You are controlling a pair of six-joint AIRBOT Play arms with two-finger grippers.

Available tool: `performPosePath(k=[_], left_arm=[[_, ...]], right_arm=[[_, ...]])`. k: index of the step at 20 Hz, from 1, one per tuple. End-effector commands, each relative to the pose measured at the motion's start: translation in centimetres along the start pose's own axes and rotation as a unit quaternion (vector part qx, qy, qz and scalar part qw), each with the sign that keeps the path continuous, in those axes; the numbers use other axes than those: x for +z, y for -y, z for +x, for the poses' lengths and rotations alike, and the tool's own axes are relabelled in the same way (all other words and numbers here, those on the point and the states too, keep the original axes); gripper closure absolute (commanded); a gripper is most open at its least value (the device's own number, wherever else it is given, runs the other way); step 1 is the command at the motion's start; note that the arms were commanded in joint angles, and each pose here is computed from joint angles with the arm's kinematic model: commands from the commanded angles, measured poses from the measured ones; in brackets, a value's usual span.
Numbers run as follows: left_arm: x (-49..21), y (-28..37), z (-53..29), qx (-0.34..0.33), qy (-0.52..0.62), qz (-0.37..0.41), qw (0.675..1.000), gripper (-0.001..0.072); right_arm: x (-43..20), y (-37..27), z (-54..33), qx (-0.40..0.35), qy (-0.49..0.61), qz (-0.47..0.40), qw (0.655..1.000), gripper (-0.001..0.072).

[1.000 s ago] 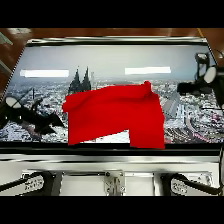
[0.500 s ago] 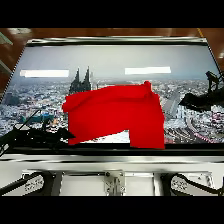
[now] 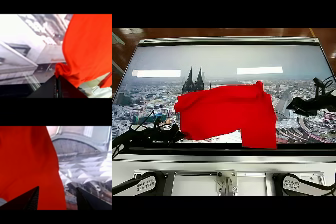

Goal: Fold the shirts.

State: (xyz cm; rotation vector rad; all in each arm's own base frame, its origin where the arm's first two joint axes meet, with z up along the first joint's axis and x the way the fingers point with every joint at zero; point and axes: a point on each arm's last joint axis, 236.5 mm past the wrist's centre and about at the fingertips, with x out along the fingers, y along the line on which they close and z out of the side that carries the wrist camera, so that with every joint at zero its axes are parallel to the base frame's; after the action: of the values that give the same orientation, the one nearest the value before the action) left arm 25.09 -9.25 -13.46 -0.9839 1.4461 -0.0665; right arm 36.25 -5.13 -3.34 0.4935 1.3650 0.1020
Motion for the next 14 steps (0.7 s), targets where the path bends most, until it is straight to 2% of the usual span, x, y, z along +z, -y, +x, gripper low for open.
performPosePath(k=[1, 6, 10, 11, 12, 13, 14], left_arm=[[-0.2, 0.8, -0.5, -0.009, -0.004, 0.019, 1.0, 0.067], [1.1, 3.7, -2.8, -0.031, 0.035, 0.067, 0.997, 0.067], [2.1, 5.8, -4.5, -0.046, 0.06, 0.096, 0.993, 0.067], [2.3, 6.3, -4.9, -0.049, 0.064, 0.103, 0.991, 0.0669], [2.6, 6.8, -5.3, -0.052, 0.072, 0.11, 0.99, 0.0669], [3.1, 7.5, -5.9, -0.055, 0.081, 0.118, 0.988, 0.067], [3.8, 8.4, -6.5, -0.059, 0.092, 0.127, 0.986, 0.067]], right_arm=[[-3.3, -0.9, 4.1, 0.06, -0.074, 0.033, 0.995, 0.0125], [-3.5, -1.0, 8.0, 0.102, -0.1, 0.075, 0.987, 0.0125], [-2.2, -1.3, 10.7, 0.084, -0.077, 0.062, 0.992, 0.0129], [-1.6, -1.7, 11.2, 0.074, -0.064, 0.049, 0.994, 0.0213], [-1.0, -2.3, 11.7, 0.068, -0.051, 0.042, 0.996, 0.0346], [-0.6, -2.9, 12.0, 0.065, -0.043, 0.037, 0.996, 0.0553], [-0.2, -3.6, 11.9, 0.069, -0.037, 0.032, 0.996, 0.0652]])
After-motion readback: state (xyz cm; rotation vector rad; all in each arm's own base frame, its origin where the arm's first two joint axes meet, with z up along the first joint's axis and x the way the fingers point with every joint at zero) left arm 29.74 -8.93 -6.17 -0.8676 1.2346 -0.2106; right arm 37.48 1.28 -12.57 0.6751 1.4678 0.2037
